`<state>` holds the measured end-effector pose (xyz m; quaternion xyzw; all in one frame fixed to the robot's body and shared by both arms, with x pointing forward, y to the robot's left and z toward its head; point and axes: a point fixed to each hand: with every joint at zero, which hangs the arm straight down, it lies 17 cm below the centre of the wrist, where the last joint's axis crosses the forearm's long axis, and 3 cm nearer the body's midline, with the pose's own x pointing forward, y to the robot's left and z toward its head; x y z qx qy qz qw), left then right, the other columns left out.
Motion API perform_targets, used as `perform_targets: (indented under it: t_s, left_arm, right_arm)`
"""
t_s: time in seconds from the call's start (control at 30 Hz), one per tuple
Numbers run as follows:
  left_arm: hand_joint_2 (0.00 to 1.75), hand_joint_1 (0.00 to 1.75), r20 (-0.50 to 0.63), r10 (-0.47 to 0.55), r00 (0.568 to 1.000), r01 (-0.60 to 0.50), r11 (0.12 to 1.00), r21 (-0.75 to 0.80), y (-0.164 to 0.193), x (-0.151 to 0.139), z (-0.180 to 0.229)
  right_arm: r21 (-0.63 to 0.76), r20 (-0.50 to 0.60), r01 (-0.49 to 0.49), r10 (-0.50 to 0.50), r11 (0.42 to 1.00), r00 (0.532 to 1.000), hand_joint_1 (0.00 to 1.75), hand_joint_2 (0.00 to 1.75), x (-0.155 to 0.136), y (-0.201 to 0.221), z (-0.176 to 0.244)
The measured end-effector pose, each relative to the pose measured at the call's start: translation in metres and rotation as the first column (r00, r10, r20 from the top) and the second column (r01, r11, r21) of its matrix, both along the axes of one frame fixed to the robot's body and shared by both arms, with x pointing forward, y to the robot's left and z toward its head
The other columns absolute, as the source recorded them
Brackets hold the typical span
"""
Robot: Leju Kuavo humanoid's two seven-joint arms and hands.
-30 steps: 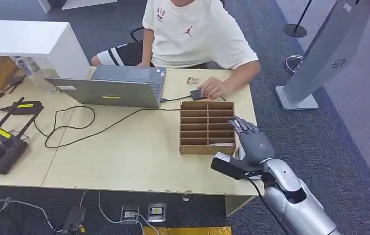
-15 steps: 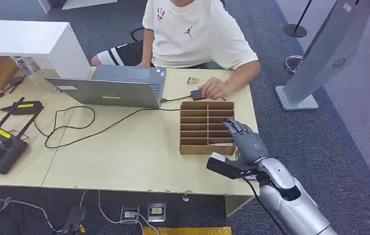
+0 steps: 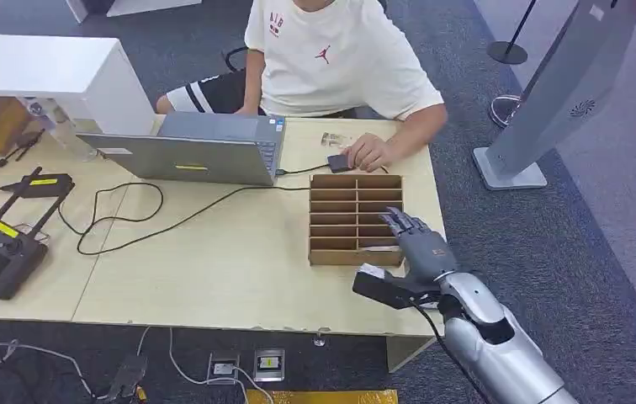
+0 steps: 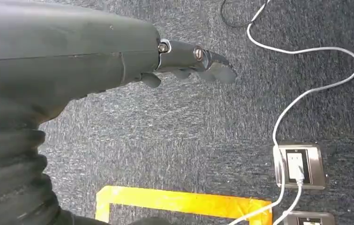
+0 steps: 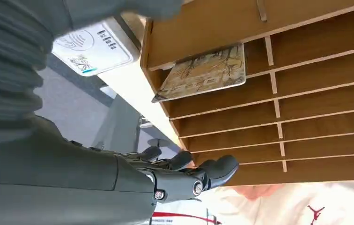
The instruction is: Pass the card to the sensor for recognition and then transmit it.
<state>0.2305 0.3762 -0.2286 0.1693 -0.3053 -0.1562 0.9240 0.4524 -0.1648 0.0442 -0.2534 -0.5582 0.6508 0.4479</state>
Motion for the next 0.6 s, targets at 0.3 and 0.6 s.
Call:
perform_targets:
  t_s: [0.3,0.6]
  left_arm:
    - [1.75,0.0,0.005,0.003,1.0,-0.003,1.0,0.003,0.0004,0.0023,0.001]
    - [1.75,0.0,0.0,0.012,1.0,-0.012,1.0,-0.002,-0.0007,-0.0034,-0.0012]
  right_arm:
    - [0.008,-0.03,0.014,-0.014,1.0,0.999,1.75,1.75,0.0001,-0.001,-0.0023]
    - [0.01,-0.021,0.015,-0.015,1.0,1.0,1.75,1.75,0.0046,-0.0008,0.0031]
